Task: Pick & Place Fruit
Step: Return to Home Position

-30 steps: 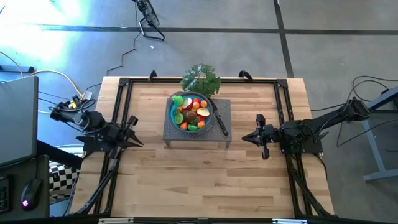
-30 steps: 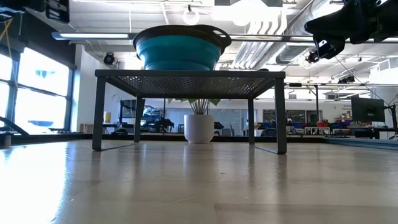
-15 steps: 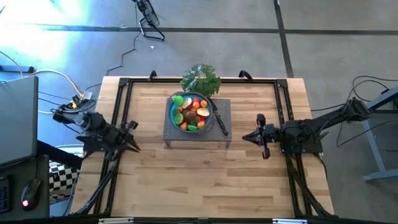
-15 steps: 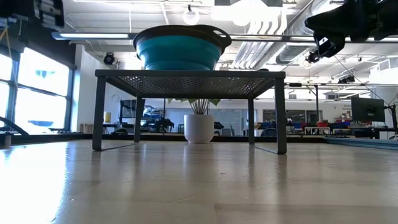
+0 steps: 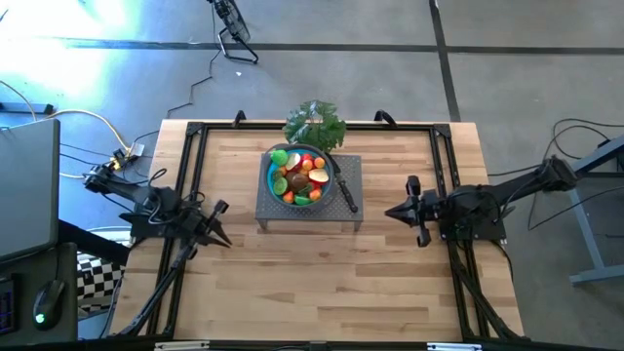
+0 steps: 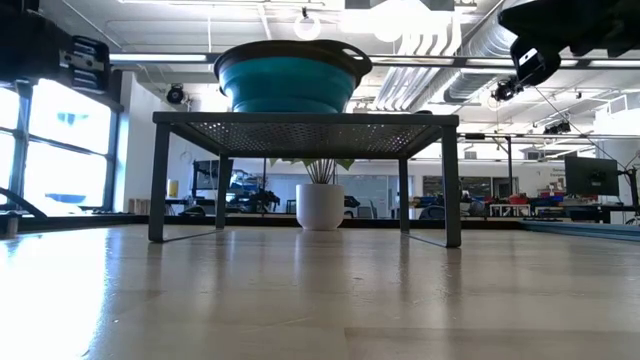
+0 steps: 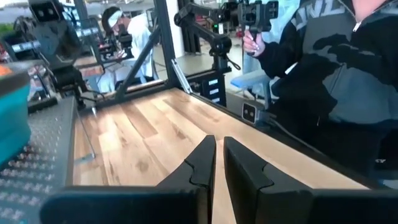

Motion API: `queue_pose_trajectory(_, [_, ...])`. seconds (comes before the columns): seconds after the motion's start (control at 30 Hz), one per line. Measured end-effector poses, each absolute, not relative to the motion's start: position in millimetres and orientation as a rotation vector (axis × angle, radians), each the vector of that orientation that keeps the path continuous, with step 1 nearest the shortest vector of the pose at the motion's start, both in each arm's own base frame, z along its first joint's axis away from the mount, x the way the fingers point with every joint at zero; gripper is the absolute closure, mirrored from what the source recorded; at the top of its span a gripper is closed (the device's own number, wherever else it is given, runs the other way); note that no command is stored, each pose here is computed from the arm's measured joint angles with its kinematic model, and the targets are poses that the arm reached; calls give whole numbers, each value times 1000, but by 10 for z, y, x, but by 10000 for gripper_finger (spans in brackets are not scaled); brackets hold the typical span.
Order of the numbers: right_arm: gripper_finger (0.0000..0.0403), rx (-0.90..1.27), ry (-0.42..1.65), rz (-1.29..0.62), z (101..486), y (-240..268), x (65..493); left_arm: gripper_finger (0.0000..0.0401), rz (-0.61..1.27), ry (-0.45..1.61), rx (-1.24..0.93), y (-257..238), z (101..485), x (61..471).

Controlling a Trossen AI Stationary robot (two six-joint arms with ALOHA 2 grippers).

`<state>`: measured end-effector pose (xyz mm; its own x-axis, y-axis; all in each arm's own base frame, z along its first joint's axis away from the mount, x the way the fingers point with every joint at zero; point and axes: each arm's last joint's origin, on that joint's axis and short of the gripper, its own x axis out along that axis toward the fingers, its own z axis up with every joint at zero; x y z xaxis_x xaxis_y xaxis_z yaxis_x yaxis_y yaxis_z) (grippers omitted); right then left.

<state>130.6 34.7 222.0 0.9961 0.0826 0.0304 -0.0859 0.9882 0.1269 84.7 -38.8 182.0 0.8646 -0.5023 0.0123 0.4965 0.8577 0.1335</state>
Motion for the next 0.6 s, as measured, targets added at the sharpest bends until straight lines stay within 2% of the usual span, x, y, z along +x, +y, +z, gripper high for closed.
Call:
queue_pose_trajectory(0.43, [399,144,-99,78,2307,274,1086,372,-513,-61,116,-396,1732,876])
queue_pose_trajectory(0.6, [399,171,-113,78,2308,226,938,372,-432,-32,120,-377,1705,891])
